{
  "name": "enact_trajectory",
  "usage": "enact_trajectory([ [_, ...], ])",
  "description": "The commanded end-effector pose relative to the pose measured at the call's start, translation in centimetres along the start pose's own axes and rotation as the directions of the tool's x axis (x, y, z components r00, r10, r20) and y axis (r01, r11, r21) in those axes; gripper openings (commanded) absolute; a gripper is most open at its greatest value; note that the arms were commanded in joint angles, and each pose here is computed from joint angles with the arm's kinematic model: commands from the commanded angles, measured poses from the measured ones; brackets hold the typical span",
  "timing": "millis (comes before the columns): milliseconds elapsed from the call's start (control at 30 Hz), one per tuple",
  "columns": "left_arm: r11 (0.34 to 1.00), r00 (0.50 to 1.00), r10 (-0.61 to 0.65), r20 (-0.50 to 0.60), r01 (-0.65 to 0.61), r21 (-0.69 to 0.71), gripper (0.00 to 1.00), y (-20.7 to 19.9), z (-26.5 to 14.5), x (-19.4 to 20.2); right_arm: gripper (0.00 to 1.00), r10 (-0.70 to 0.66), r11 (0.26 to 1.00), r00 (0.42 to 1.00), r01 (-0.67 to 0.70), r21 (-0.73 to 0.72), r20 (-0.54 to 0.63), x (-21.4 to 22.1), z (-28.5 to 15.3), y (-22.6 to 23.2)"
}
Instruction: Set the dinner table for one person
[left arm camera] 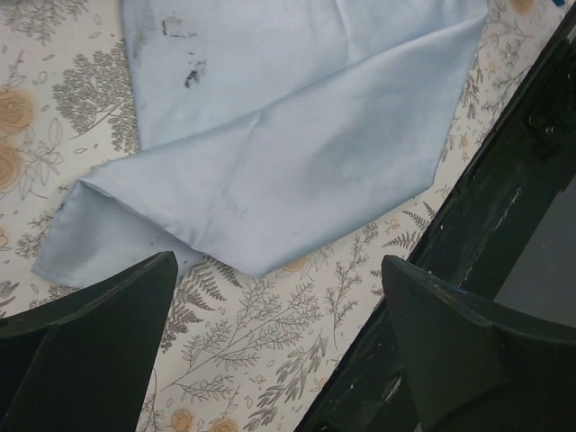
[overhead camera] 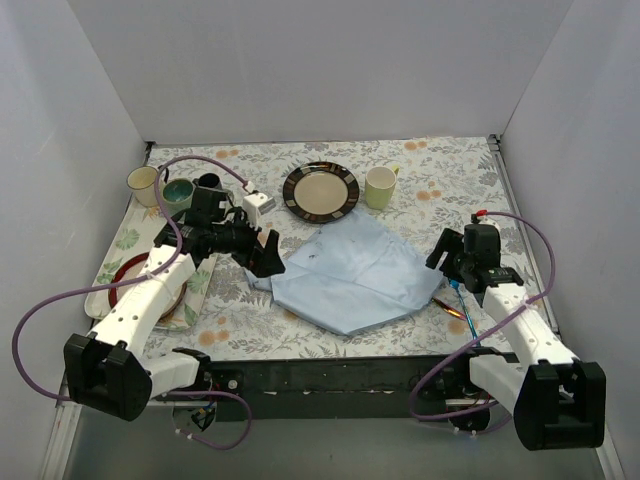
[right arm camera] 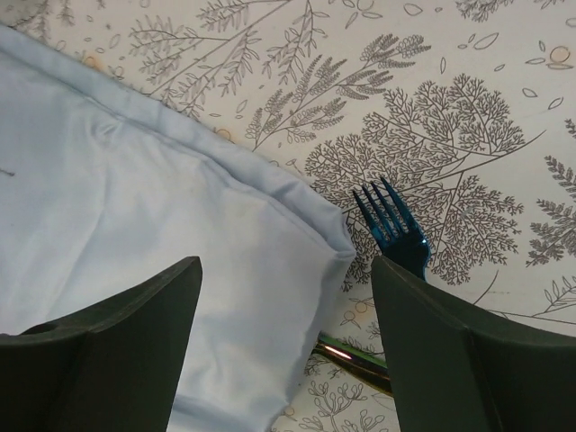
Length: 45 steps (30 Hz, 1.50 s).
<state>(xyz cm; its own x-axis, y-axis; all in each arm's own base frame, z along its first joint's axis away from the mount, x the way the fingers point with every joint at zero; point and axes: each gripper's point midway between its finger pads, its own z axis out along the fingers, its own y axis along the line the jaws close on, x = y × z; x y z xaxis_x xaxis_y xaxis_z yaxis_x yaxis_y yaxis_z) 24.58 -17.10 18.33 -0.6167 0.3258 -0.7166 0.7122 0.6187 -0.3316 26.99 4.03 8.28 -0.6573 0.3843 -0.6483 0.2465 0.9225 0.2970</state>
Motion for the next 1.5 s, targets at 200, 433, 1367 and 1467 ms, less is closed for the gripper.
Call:
enact_trajectory([
  [200,0.995,0.995,0.096,-0.030,-0.097,-0.034,0.98,-1.6,0.1,0.9,0.70,0.075,0.996,0.996,-0.077,-0.049,-0.041,1.1,2.5,0.3],
  [433,0.992,0.991,0.128,-0.030,-0.128,0.014,0.98,-3.0,0.0,0.6,0.02,0.029,0.995,0.999,-0.033,-0.093,-0.040,1.0,2.6,0.9],
  [1367,0.960,0.887,0.278,0.370,-0.264,-0.090,0.98,-7.7,-8.8,-16.7,0.01,0.338,0.470,0.754,0.382,-0.795,0.563,-23.5,-35.3,39.1],
  [1467,0.959,0.888,0.282,0.363,-0.249,-0.136,0.98,-6.9,-9.0,-16.6,0.01,0.371,0.513,0.741,0.338,-0.789,0.559,-24.8,-33.5,40.8],
])
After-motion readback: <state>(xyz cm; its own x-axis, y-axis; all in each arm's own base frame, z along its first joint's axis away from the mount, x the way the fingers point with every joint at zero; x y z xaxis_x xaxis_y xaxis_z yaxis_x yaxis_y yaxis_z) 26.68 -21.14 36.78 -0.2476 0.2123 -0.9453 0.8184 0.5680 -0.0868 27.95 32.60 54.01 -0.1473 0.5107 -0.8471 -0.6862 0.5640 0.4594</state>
